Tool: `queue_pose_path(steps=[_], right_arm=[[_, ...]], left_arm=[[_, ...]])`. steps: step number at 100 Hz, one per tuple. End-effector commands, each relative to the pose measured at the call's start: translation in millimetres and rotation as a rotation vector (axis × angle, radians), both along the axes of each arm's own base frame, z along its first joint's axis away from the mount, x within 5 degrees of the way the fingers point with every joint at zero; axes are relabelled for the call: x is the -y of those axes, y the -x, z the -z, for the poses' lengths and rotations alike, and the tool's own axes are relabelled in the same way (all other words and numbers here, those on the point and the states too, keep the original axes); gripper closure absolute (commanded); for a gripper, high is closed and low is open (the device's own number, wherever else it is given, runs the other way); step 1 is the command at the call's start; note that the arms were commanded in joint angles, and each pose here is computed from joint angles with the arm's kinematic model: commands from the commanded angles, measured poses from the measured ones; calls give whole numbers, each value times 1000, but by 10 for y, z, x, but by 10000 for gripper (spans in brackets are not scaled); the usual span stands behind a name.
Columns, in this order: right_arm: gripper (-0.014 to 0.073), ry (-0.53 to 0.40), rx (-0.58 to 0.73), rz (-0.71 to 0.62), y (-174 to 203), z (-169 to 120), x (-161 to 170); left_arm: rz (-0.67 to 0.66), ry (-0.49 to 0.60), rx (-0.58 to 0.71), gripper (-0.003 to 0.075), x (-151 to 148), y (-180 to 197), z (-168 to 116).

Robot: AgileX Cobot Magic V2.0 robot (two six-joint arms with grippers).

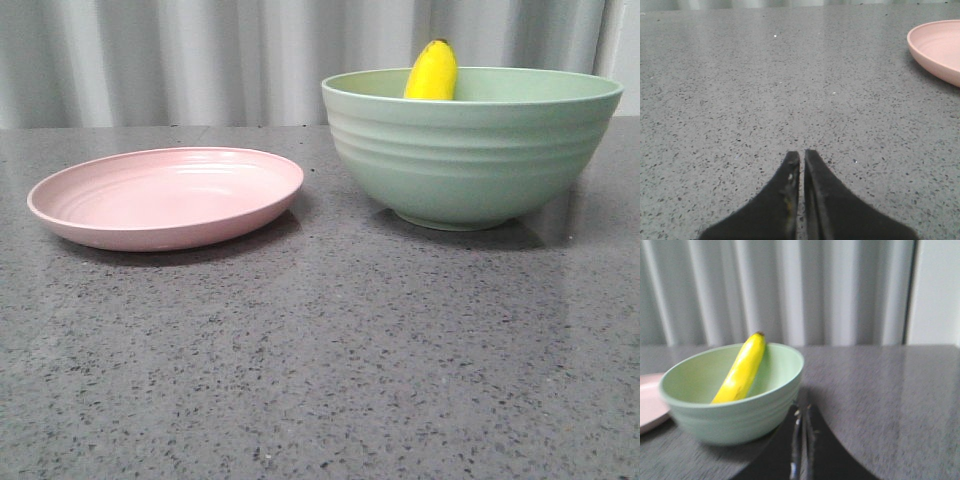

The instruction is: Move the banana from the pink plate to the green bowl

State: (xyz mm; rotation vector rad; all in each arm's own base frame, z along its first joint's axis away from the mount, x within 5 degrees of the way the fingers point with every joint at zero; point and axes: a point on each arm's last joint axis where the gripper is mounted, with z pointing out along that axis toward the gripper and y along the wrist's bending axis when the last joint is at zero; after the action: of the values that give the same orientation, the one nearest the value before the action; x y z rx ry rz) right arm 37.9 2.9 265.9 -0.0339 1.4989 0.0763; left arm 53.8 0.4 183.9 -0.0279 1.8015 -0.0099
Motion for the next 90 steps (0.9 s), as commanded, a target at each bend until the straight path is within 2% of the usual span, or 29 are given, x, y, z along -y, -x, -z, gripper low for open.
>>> queue_pose_path(steps=[1,14,25,29,47,74,90], right_arm=[[675,-14,236,51,-27,-15,22],[675,-42,253,96,-108,269,47],[675,-57,203,130,-149,472,68],[675,-49,132,142,-160,530,72],[675,-36,5,159,-175,644,80],[675,-5,-285,167,-157,906,84],[675,3,-285,167,-157,906,84]], left_arm=[[1,8,43,739,3,5,38],[1,8,43,739,3,5,38],[1,8,43,739,3,5,38],[1,8,43,739,3,5,38],[1,8,45,739,2,5,36],[1,8,45,739,2,5,36],[1,8,45,739,2,5,36]])
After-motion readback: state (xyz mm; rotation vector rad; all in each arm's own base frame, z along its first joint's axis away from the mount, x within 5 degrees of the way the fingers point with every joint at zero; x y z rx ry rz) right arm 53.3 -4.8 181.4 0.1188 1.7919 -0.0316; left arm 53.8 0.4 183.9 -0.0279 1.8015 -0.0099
